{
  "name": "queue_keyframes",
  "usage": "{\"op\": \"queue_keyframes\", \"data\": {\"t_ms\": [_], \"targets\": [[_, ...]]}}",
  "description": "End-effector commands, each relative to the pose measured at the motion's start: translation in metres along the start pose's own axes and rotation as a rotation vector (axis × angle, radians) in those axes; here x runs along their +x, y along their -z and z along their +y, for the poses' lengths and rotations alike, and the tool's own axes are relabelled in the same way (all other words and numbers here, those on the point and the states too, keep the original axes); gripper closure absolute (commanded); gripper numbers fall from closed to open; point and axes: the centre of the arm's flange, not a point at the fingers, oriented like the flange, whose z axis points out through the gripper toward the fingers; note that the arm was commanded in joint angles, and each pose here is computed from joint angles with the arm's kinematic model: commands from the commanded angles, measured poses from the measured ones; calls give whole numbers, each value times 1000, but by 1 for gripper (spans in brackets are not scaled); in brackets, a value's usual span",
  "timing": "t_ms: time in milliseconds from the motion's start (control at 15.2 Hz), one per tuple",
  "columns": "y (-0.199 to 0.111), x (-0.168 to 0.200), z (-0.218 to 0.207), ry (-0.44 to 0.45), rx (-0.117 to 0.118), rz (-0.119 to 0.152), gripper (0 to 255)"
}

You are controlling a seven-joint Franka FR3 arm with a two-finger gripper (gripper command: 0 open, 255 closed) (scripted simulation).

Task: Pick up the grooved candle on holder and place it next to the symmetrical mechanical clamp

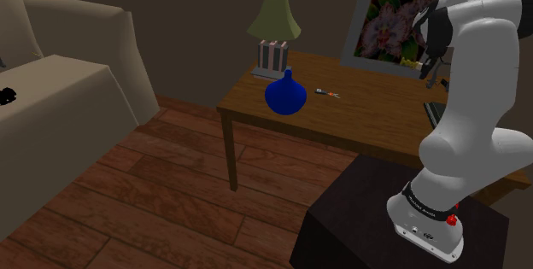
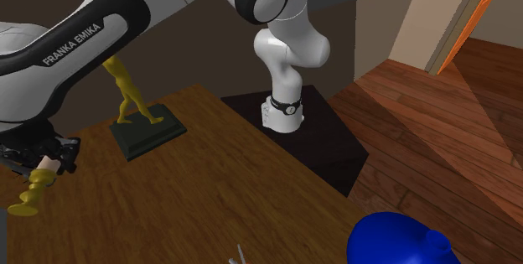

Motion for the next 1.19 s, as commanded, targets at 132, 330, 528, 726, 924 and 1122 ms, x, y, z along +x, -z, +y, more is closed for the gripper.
{"op": "queue_keyframes", "data": {"t_ms": [132,330,528,726,924,1122], "targets": [[0,0,0,0,0,0,0],[0,0,0,0,0,0,0],[26,0,0,0,0,0,0],[50,0,0,0,0,0,0],[50,0,0,0,0,0,0],[50,0,0,0,0,0,0]]}}
